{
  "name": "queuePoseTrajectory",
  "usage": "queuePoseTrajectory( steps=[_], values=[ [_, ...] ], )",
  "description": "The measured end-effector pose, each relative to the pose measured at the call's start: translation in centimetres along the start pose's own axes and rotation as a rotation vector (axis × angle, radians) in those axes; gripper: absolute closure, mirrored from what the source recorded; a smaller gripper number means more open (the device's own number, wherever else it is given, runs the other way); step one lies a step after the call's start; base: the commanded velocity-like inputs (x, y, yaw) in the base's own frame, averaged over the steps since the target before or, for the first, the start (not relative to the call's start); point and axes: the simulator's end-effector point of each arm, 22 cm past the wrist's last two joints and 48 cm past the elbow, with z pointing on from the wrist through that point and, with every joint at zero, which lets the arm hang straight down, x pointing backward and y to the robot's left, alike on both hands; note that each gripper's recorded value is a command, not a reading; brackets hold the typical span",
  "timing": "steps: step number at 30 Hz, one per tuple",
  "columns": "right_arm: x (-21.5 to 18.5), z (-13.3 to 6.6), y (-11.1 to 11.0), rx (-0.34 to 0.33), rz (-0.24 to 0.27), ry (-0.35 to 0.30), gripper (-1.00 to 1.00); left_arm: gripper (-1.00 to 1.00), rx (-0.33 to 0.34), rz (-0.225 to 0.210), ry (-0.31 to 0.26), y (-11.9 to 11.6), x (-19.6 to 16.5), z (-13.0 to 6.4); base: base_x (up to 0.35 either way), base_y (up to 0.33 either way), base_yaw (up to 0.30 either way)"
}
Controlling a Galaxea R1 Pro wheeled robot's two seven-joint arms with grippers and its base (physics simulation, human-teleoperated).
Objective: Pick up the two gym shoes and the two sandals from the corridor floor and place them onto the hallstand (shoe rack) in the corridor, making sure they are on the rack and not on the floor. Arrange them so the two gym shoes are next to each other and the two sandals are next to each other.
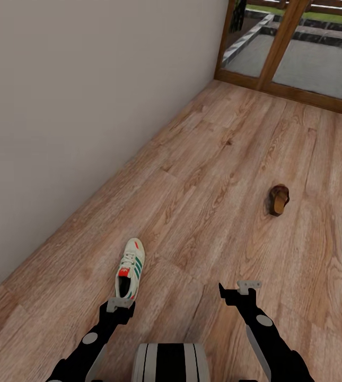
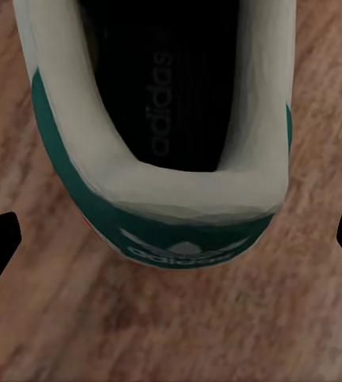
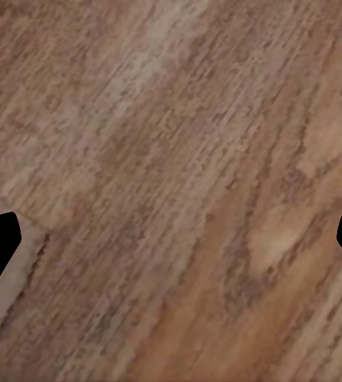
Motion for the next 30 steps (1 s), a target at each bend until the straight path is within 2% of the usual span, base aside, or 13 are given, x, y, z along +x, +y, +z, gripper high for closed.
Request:
queuePoseTrajectory(
  steps=[30],
  values=[
    [-0.01, -0.01, 0.00, 0.000, 0.000, 0.000, -1.00, -1.00, 0.000, 0.000, 0.000, 0.01, -0.01, -0.01, 0.029, 0.000, 0.000]
  ],
)
